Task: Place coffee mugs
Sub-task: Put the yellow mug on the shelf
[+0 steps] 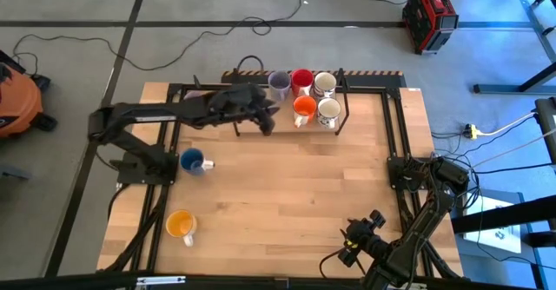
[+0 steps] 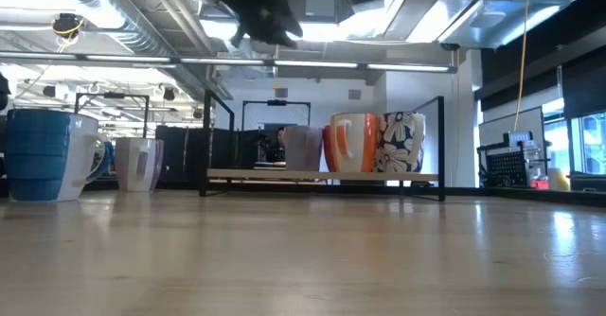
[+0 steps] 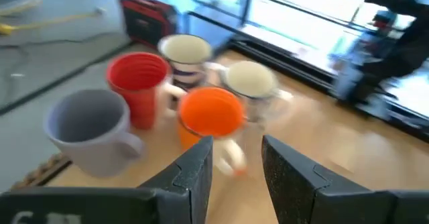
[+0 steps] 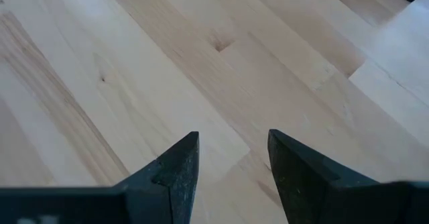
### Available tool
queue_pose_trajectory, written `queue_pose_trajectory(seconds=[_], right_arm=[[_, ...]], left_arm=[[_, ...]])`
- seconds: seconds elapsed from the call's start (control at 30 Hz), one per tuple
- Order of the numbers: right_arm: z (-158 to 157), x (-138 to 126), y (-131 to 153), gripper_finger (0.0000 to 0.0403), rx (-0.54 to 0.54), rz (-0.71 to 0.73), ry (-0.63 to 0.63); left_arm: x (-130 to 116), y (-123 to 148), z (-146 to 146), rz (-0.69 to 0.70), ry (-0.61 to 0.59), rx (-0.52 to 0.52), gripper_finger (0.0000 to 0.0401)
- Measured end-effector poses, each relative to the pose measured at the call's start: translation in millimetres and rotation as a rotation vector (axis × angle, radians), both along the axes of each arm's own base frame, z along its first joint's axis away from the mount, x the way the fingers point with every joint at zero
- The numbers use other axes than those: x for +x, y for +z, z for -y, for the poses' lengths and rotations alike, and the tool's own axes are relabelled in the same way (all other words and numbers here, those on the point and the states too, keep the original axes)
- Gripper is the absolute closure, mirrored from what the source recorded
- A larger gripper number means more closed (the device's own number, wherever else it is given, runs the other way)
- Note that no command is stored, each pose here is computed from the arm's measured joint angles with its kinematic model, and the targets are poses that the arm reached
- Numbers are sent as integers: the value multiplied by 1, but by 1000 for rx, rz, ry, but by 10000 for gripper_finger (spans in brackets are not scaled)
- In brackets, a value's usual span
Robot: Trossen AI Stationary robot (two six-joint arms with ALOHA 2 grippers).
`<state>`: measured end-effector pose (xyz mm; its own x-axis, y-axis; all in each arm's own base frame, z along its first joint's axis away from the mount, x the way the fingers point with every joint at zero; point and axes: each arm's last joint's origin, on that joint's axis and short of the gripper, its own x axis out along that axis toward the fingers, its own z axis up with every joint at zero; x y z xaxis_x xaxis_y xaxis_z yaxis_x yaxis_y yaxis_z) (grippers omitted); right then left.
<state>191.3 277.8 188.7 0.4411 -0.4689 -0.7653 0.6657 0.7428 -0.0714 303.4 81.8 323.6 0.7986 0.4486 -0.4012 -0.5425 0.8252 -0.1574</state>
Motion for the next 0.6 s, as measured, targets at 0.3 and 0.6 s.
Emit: queue_pose_trajectory(seconds=[0.3,0.6], right_arm=[[-3,4,0,236,-1,67,31],[-7,33,-1,236,50,85,169]], left_arm=[[-70,38,52,-39,-175,-127,279],[-111,39,103,-150,-285,-252,279]])
